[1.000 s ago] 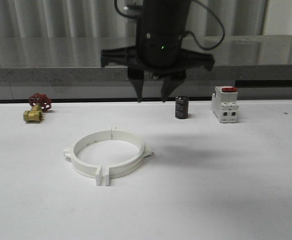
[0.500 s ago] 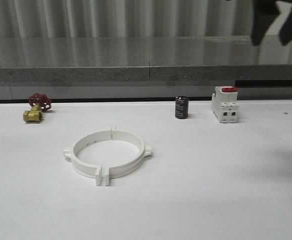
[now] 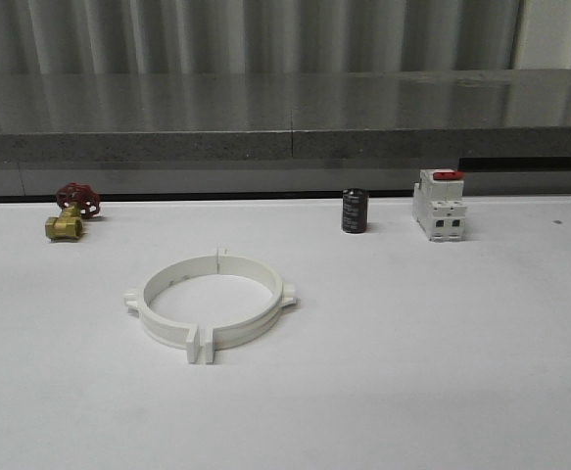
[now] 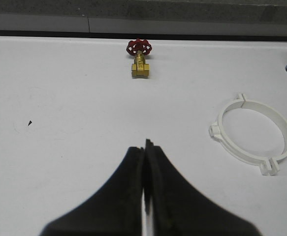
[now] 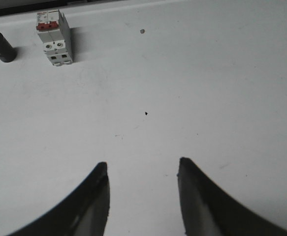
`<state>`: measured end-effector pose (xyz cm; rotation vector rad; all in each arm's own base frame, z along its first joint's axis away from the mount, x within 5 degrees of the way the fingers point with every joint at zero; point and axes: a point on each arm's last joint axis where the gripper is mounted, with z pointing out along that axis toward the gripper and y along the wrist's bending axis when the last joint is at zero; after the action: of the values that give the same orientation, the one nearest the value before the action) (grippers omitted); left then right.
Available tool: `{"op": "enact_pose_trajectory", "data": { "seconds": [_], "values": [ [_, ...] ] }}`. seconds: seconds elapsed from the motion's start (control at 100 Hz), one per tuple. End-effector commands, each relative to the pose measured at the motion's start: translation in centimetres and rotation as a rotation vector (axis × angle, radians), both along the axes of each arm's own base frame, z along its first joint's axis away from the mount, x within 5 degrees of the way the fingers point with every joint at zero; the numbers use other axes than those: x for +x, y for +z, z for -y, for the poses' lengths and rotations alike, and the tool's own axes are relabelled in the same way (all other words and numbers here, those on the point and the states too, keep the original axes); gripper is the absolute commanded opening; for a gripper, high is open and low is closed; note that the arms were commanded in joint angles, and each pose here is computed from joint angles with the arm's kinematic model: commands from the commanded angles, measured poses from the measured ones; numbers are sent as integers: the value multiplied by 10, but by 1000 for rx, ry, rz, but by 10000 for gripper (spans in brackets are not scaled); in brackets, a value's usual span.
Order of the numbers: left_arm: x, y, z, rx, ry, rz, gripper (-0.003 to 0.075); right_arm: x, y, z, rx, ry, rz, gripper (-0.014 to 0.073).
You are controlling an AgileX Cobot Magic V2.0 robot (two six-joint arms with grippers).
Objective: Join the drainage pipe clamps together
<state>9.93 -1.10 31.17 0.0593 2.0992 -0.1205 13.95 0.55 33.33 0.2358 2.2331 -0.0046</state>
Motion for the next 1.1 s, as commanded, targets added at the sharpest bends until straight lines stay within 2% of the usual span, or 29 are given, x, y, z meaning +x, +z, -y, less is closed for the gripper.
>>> {"op": "enact_pose_trajectory", "data": {
  "seconds": [0.0,0.09,0.2,0.28,0.98,1.09],
  "values": [
    [3,13,0,-22,7,88,-21,-20,9,5,0,2,98,298],
    [3,13,0,-22,7,88,-21,-37,8,9,6,-6,125,196],
    [3,13,0,-22,7,88,-21,-52,8,12,14,-8,172,19],
    [3,13,0,-22,7,88,-21,-58,10,13,19,-9,197,-75],
    [3,13,0,-22,7,88,-21,-59,11,13,20,-9,202,-67],
    [3,13,0,-22,7,88,-21,-59,12,14,-4,-11,211,-67]
  ]
}}
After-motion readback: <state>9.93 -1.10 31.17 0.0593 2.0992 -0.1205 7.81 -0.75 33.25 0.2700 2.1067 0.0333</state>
